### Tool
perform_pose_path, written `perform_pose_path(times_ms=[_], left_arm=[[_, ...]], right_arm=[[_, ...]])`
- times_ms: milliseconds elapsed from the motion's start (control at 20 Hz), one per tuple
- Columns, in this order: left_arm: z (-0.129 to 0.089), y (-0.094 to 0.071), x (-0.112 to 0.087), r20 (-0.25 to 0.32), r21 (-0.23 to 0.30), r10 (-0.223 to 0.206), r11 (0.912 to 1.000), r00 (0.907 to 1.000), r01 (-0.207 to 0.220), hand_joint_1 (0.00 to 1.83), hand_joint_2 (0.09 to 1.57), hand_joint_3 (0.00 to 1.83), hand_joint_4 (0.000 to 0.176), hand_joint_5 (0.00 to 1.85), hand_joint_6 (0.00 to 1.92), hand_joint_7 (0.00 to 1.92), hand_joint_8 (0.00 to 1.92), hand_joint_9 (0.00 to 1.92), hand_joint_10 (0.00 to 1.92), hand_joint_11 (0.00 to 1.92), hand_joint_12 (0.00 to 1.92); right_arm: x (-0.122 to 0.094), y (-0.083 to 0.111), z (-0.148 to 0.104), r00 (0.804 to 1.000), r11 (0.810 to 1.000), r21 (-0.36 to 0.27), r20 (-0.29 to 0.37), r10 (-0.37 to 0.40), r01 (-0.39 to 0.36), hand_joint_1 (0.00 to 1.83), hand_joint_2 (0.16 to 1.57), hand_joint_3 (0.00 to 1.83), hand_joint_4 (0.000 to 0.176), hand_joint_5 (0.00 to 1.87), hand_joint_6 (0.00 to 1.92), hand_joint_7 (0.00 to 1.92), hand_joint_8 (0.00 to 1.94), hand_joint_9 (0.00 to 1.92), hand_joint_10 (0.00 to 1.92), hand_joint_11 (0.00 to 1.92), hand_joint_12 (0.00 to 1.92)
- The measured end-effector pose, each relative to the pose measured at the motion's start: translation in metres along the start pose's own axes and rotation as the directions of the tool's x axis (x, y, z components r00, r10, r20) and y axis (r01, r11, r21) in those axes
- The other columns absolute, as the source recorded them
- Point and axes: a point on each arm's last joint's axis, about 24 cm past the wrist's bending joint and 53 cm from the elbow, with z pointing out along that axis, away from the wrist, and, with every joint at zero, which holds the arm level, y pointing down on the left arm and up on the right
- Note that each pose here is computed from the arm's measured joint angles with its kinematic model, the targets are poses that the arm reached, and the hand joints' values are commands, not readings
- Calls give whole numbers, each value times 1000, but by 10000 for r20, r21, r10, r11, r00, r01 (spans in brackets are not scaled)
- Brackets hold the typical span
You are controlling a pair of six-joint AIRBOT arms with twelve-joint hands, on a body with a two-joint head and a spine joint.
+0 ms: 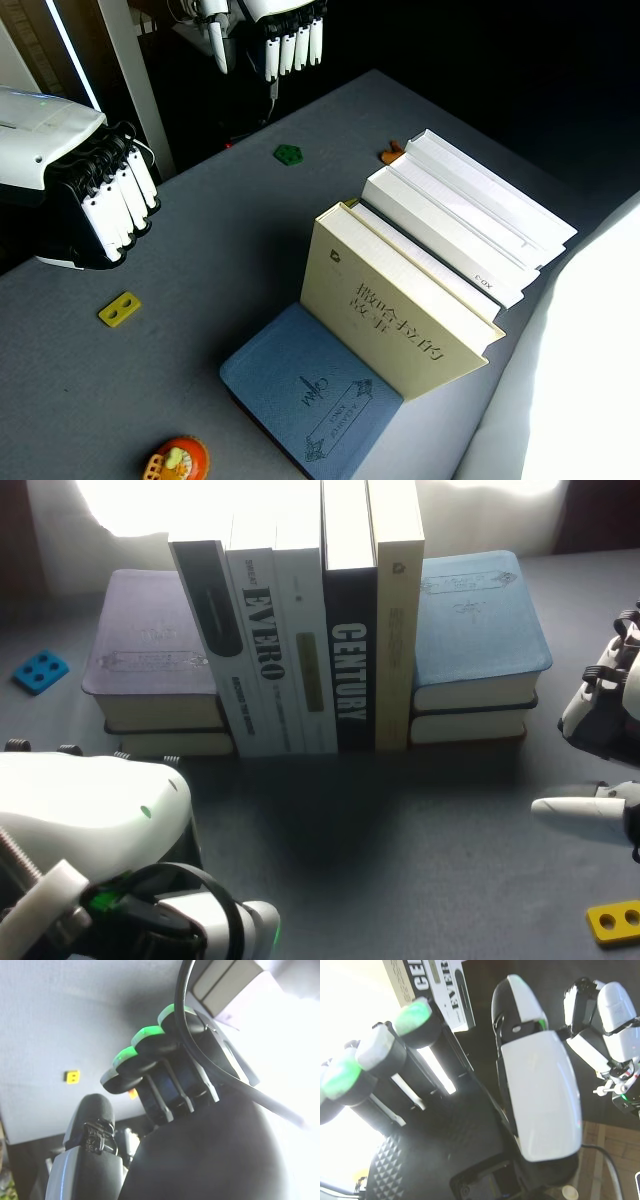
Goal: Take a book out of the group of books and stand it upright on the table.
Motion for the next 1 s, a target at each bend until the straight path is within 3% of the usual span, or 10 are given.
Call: perform_pose_path(times_ms=[50, 100, 200, 300, 400, 550, 750, 800, 1000], left_arm=[[0, 1, 1, -31, -21, 0, 10000, 10000, 0, 8, 1389, 20, 24, 36, 5, 86, 7, 95, 15, 0, 407], [0, 1, 2, -100, -46, 2, 10000, 9999, -3, 0, 1390, 6, 35, 45, 5, 89, 2, 91, 4, 0, 376], [0, 0, 0, 14, 7, 4, 10000, 10000, -4, 0, 1395, 4, 39, 40, 1, 58, 0, 58, 0, 0, 320], [0, 0, 0, 4, -3, 4, 10000, 10000, -4, 37, 1395, 1, 46, 45, 5, 60, 1, 68, 3, 0, 441], [0, 1, 2, -75, -37, 3, 10000, 10000, -3, 10, 1400, 2, 51, 41, 3, 60, 1, 66, 2, 0, 435], [0, 1, 1, -64, -34, 0, 10000, 10000, 0, 0, 1401, 2, 48, 47, 5, 69, 9, 51, 7, 0, 312], [0, 1, 2, -64, -31, 3, 10000, 10000, -3, 0, 1394, 0, 55, 71, 5, 103, 4, 78, 5, 0, 342], [0, 1, 1, -61, -29, 0, 10000, 10000, 0, 0, 1393, 0, 55, 61, 2, 98, 1, 63, 3, 0, 307], [0, 1, 1, -61, -29, 0, 10000, 10000, 0, 0, 1389, 0, 59, 107, 10, 111, 1, 59, 0, 0, 293]], right_arm=[[0, 0, 0, 10000, 10000, 13, -13, -5, 5, 52, 1144, 103, 0, 12, 39, 29, 13, 0, 2, 0, 7], [2, -1, 0, 10000, 10000, 28, -76, -29, 29, 36, 1164, 73, 0, 17, 31, 38, 7, 0, 0, 0, 0], [3, -1, 0, 10000, 10000, 23, -85, -35, 35, 3, 1182, 67, 0, 0, 4, 4, 0, 0, 0, 0, 0], [0, 0, 0, 10000, 10000, 0, 20, -46, 46, 0, 1179, 59, 0, 10, 4, 0, 0, 0, 0, 0, 0], [2, 0, 0, 10000, 10000, 11, -56, -41, 41, 0, 1183, 56, 0, 3, 1, 0, 0, 0, 0, 0, 0], [4, 10, -2, 10000, 9999, -157, -79, 37, -39, 0, 1176, 45, 1, 0, 0, 0, 0, 0, 0, 0, 0], [-1, 29, -7, 9994, 9989, -434, 287, 197, -185, 0, 1166, 34, 50, 12, 5, 0, 0, 0, 0, 0, 0], [-5, 29, -7, 9978, 9990, -181, 511, 429, -420, 0, 1164, 31, 58, 14, 6, 0, 0, 0, 0, 0, 0], [-21, 14, 0, 9846, 9911, 1092, 1646, 581, -767, 27, 1172, 24, 58, 110, 42, 0, 0, 0, 0, 0, 0]])
